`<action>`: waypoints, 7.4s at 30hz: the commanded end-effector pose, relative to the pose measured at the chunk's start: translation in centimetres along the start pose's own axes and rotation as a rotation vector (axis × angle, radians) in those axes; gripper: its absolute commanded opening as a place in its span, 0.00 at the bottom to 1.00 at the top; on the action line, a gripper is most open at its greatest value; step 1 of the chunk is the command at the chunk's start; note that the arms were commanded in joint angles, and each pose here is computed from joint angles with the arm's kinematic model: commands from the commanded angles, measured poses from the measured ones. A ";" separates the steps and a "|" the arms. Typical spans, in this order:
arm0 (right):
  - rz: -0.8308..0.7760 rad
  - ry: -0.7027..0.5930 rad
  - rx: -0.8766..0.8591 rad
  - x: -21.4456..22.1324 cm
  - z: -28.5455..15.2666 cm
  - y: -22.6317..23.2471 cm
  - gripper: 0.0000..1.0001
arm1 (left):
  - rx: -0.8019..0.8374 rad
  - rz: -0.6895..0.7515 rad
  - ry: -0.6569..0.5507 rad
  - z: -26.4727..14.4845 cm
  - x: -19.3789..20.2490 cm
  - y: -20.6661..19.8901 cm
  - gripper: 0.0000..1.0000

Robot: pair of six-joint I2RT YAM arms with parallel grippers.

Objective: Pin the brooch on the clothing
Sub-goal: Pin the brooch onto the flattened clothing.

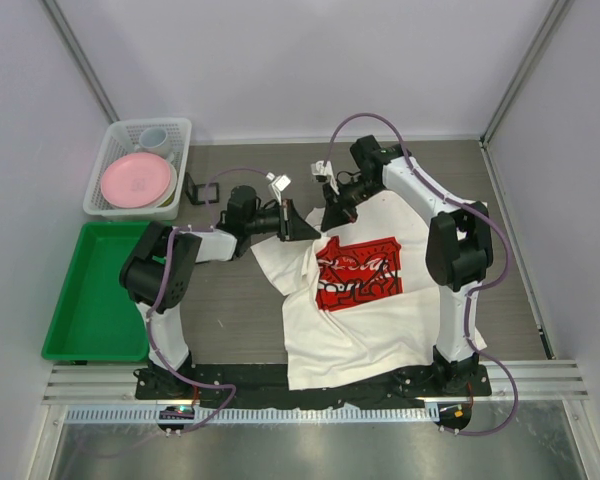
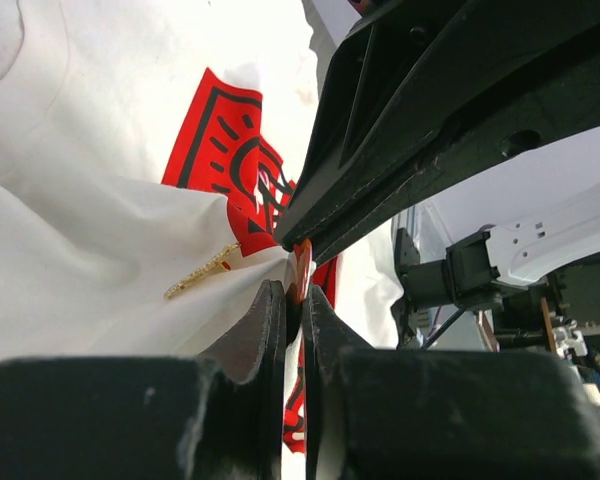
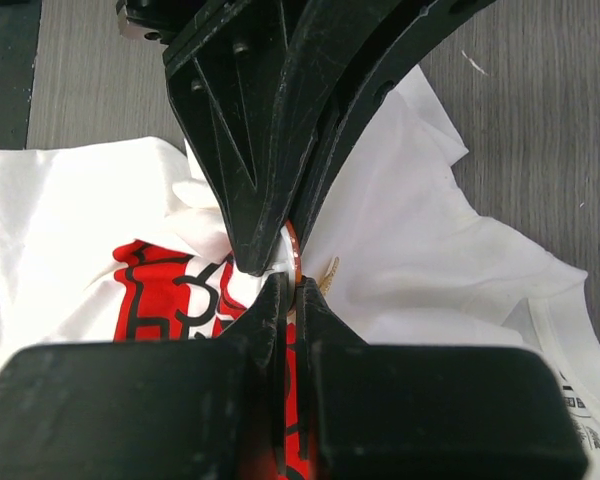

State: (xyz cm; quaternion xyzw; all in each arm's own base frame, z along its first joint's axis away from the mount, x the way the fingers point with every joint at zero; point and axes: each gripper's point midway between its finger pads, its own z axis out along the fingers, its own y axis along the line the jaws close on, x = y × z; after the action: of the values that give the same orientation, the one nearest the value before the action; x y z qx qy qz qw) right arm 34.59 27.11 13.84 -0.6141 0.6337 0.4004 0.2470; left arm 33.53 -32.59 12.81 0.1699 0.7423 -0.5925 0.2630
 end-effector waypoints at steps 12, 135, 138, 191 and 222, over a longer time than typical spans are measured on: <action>0.086 -0.165 -0.059 -6.7 -0.4 3.4 0.01 | -0.109 -0.068 -0.283 -2.1 -4.5 2.7 0.17; 0.199 -0.230 -0.091 -6.2 -0.5 2.1 0.01 | -0.042 0.104 -0.223 -2.4 -3.7 1.1 0.22; 0.179 -0.225 -0.092 -6.4 -0.4 2.3 0.01 | -0.030 0.103 -0.208 -2.1 -3.4 0.9 0.22; 0.189 -0.168 -0.097 -5.4 -0.3 3.0 0.01 | -0.045 0.166 -0.201 -2.5 -2.3 -0.1 0.41; 0.321 -0.155 -0.048 -3.8 0.2 1.2 0.01 | 0.060 0.322 -0.172 -2.1 -1.7 -3.0 0.58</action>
State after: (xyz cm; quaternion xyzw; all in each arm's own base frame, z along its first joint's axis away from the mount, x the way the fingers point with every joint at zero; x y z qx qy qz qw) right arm 33.74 29.05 15.88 -0.4821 0.6997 0.4879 0.1999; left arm 31.78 -30.86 12.73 0.2248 0.6997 -0.5765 0.3572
